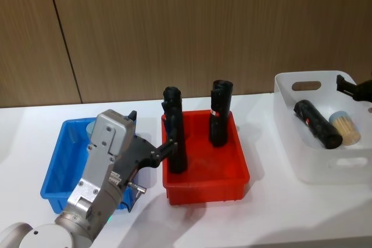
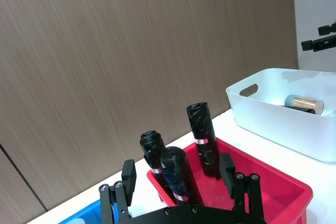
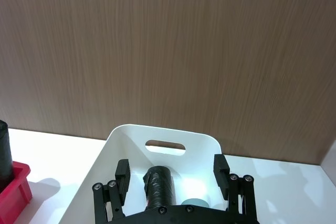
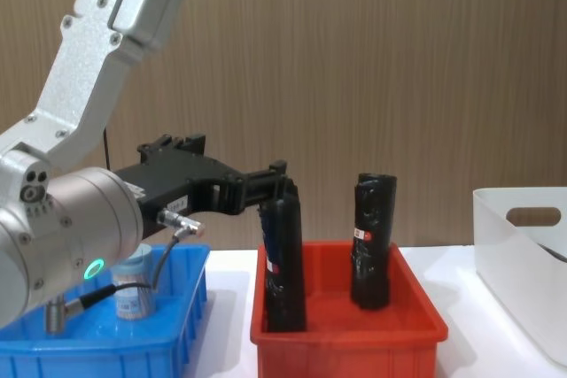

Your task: Pick the cotton swabs from the blue box and place them into the white box.

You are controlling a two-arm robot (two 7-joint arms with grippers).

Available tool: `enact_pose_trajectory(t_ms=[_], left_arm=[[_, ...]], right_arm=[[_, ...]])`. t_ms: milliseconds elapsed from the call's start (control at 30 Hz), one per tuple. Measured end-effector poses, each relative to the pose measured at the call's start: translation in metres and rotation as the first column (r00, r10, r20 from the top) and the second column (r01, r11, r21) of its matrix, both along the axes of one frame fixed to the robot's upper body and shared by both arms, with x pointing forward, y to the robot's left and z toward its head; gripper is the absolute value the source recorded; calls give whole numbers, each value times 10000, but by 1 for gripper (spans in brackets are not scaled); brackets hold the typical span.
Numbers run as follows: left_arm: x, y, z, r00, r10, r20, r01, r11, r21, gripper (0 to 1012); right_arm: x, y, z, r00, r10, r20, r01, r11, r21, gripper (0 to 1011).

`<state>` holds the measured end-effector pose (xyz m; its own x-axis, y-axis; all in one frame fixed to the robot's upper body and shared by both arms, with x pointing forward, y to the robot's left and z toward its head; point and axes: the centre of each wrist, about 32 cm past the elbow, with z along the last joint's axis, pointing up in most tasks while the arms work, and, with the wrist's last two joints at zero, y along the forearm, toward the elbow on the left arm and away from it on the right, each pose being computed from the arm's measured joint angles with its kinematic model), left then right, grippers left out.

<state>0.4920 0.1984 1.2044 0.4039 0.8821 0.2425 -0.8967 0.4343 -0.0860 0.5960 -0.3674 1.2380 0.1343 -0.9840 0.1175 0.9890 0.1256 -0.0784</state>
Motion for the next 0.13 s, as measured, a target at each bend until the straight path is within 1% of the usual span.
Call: enact_pose_trajectory(t_ms=[133], left_arm=[[0,0,0,10000,0,0,0,10000,0,1004]], right_arm=[[-1,0,0,10000,1,4,-1,10000,-1,1001]])
